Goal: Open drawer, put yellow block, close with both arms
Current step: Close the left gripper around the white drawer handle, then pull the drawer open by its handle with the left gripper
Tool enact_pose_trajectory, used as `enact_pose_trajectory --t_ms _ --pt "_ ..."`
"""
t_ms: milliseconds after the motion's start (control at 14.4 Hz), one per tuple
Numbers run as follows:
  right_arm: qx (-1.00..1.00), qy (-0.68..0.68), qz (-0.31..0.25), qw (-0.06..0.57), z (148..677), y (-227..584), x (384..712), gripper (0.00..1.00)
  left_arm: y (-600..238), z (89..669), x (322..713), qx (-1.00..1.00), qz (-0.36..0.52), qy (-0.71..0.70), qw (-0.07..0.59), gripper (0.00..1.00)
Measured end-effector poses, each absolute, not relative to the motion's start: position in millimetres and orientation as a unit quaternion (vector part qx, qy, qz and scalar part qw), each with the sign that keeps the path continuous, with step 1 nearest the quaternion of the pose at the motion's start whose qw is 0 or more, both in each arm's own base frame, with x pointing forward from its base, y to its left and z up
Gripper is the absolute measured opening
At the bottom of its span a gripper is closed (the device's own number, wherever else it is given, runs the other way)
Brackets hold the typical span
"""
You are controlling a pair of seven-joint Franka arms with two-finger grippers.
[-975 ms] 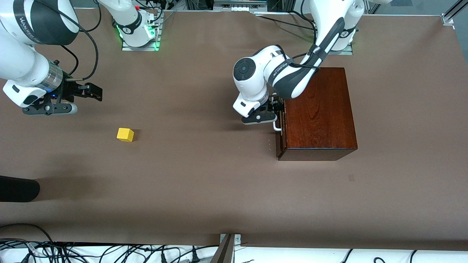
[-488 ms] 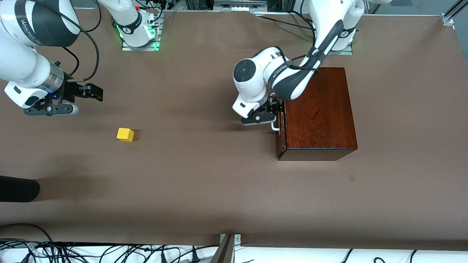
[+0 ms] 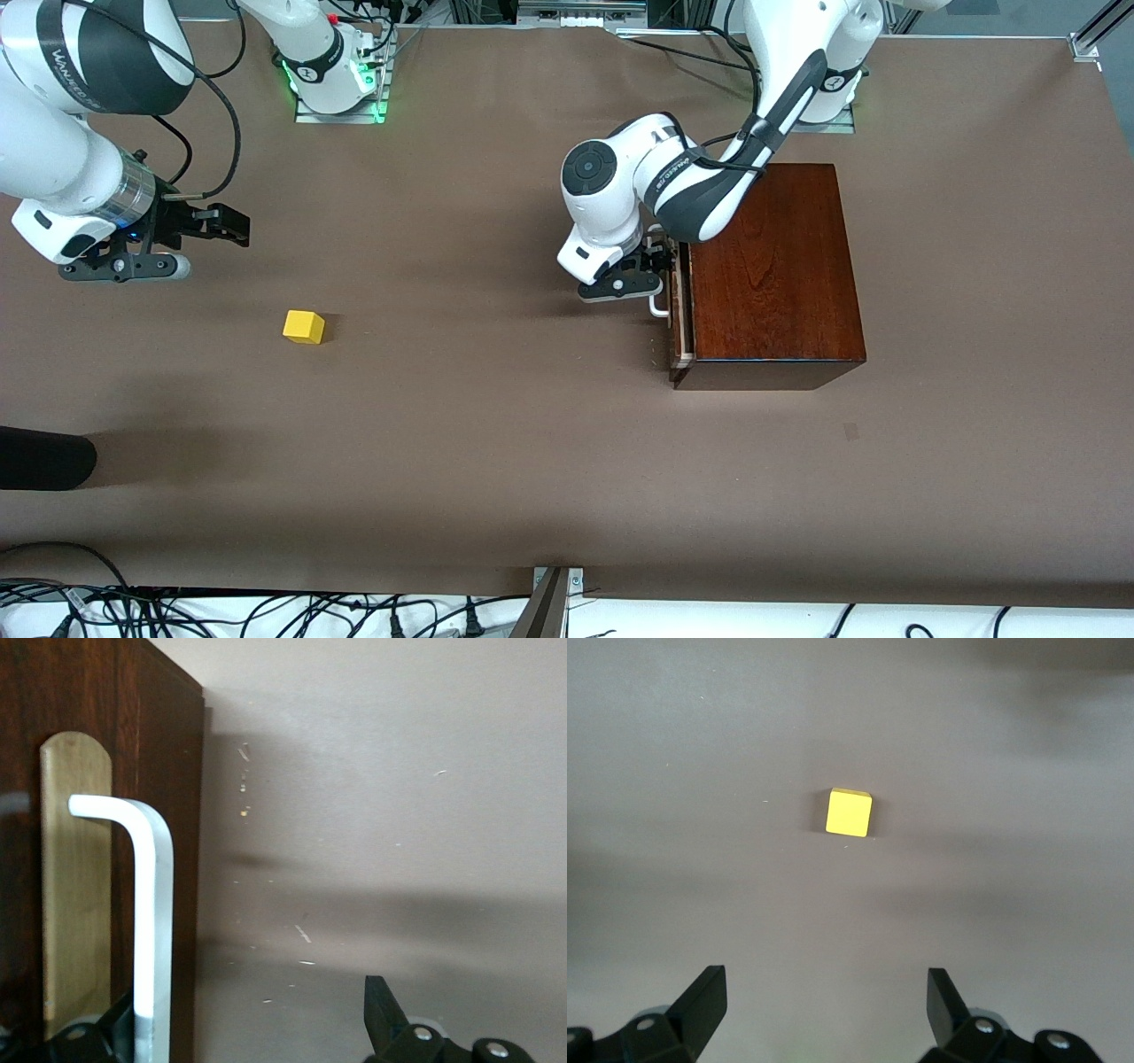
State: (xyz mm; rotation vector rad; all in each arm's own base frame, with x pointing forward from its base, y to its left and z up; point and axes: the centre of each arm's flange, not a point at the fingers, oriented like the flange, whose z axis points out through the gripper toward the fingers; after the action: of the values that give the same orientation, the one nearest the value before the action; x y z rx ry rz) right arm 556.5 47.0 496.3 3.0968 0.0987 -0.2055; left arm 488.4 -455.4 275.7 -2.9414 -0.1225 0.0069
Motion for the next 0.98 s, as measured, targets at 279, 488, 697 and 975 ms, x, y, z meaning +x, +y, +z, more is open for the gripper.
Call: enact_pose_trajectory --t_ms 279,488,697,975 --pt "0.997 0.032 -0.066 0.018 496 47 557 1.0 -475 276 482 -0.995 -0.005 -0.043 0.092 1.0" --pt "0.997 0.032 -0.066 0.018 496 47 557 1.0 -487 278 480 -0.995 -0.011 -0.046 0.089 1.0" --pt "0.997 0.032 -0.065 0.018 496 47 557 1.0 -496 276 477 -0.995 -0.018 -0.045 0.091 1.0" --pt "0.997 0.032 -0.065 0.018 496 47 557 1.0 -509 276 474 -0.994 -0.029 -0.047 0.092 1.0"
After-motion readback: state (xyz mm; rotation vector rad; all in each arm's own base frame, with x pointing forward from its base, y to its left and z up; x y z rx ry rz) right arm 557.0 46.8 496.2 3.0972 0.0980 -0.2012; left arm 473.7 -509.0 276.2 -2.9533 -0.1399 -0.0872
